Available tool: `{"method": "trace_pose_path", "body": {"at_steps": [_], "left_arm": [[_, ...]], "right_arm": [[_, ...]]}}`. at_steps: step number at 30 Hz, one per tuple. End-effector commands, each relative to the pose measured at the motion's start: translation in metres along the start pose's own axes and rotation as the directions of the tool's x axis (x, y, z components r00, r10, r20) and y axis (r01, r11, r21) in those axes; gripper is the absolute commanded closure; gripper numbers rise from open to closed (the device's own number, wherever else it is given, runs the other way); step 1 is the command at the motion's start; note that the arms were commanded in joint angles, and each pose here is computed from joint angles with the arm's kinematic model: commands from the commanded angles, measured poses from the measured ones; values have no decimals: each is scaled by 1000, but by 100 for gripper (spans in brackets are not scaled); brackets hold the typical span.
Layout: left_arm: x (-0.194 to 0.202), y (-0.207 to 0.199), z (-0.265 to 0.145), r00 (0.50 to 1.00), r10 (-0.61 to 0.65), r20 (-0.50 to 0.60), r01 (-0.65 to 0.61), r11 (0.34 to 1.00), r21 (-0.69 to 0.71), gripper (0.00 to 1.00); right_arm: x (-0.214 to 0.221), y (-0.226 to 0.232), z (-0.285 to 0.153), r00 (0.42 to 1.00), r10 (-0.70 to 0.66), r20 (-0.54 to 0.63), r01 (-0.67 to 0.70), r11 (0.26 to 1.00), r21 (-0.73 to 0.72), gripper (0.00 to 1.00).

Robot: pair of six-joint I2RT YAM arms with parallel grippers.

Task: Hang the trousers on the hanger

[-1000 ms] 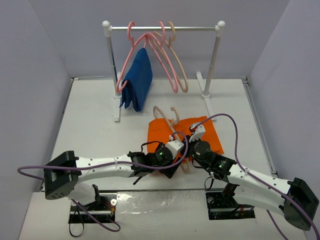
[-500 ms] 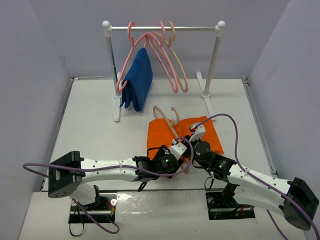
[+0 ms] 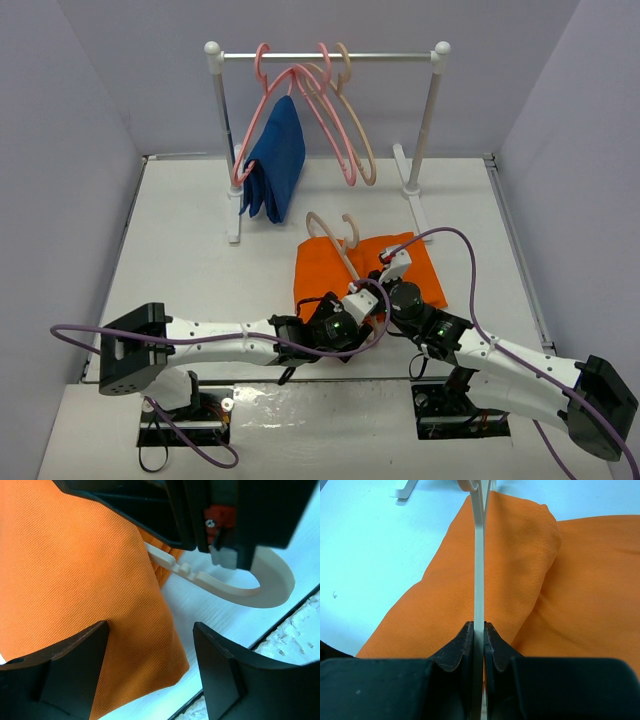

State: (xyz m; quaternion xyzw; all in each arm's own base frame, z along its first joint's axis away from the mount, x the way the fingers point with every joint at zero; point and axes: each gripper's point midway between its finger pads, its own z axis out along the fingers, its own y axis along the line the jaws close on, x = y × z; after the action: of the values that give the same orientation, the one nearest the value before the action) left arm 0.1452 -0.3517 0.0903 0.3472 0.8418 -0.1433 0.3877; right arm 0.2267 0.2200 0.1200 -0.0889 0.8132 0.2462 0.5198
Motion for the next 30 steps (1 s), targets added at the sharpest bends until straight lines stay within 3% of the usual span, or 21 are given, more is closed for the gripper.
{"method": "trace_pose_path", "body": {"at_steps": [1, 7, 15, 18, 30], "left_arm": [[-24, -8, -1, 997, -34, 64, 33, 999, 8, 35], [-13, -5, 8, 999, -34, 32, 35, 999, -25, 46], [-16, -2, 7, 998, -42, 48, 44, 998, -43, 89], [-25, -2, 3, 995, -53, 80, 56, 998, -39, 99], [-63, 0, -16, 956, -139, 257, 139, 990, 18, 100]], "right_arm": [[-28, 12, 0, 993, 60, 98, -56, 998, -43, 100], [-29, 11, -2, 992, 66, 103, -62, 997, -43, 100], [-32, 13, -4, 991, 73, 109, -68, 996, -53, 100], [-34, 15, -6, 990, 82, 115, -75, 995, -63, 100], [-46, 19, -20, 984, 112, 136, -100, 990, -95, 100]]}}
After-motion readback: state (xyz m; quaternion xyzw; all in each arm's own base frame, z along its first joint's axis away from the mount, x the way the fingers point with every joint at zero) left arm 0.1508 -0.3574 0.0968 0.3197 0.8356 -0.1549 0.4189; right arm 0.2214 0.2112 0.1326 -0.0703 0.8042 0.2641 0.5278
